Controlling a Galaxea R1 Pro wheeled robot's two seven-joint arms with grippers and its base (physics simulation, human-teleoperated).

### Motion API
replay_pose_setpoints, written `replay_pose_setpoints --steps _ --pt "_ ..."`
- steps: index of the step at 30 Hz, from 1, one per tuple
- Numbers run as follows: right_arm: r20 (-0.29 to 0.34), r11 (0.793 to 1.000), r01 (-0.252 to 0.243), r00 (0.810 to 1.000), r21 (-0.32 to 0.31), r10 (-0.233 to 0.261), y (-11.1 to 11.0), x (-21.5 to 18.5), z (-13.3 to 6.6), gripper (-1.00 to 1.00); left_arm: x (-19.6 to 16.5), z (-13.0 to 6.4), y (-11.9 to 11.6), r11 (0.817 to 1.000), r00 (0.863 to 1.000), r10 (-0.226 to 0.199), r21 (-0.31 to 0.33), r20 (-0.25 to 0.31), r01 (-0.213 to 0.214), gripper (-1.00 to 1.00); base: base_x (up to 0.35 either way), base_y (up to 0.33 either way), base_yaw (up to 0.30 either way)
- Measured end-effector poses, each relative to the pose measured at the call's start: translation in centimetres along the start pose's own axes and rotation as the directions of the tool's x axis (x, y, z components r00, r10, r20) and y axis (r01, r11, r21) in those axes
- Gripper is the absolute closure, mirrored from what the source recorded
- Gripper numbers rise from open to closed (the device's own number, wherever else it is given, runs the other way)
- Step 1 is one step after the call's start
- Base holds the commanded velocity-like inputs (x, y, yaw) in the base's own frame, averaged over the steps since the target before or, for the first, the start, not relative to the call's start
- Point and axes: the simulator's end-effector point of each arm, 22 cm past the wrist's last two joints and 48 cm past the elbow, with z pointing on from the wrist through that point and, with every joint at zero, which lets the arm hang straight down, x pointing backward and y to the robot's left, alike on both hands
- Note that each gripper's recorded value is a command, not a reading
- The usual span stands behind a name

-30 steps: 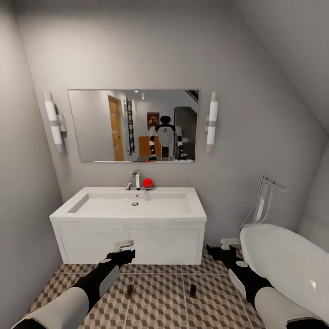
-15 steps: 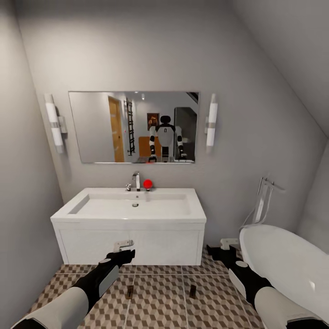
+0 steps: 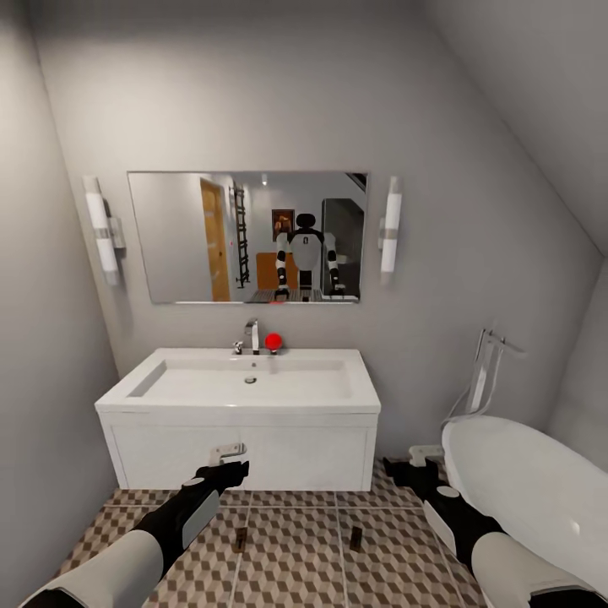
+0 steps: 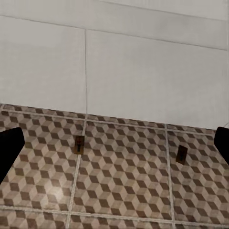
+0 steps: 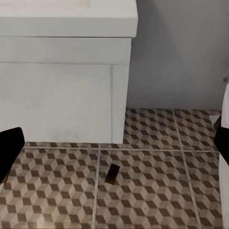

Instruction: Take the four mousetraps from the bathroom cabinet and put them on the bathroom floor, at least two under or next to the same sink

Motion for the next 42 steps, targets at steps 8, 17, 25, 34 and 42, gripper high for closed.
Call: replay_pose_setpoints --steps 8,17,25,34,42 --pt "-0.006 1.000 -0.001 1.000 0.000 0.001 0.0 -0.2 -0.5 -1.00 -0.3 -0.6 -0.1 1.000 1.000 0.001 0.000 -0.001 -0.001 -1.00 0.000 0.000 0.000" --pt "-0.023 1.000 -0.004 1.000 0.004 0.004 -0.2 0.3 -1.2 -1.00 -0.5 -1.2 -0.2 1.000 1.000 0.001 0.001 -0.003 -0.001 -1.00 0.000 0.000 0.000" --pt "-0.048 1.000 -0.003 0.999 0.010 0.003 -0.4 1.5 -1.5 -1.00 -0.5 -1.3 0.2 1.000 1.000 0.003 -0.004 -0.005 -0.003 -1.00 0.000 0.000 0.000" --pt "-0.061 1.000 0.004 0.998 0.028 -0.003 -1.8 2.0 -1.6 -1.00 -0.5 -1.3 0.4 1.000 1.000 0.003 -0.006 -0.005 -0.003 -1.00 0.000 0.000 0.000" --pt "-0.100 0.999 0.005 0.995 0.037 -0.002 -2.3 3.9 -1.9 -1.00 -0.5 -1.3 0.5 1.000 1.000 0.003 -0.007 -0.004 -0.003 -1.00 0.000 0.000 -0.002"
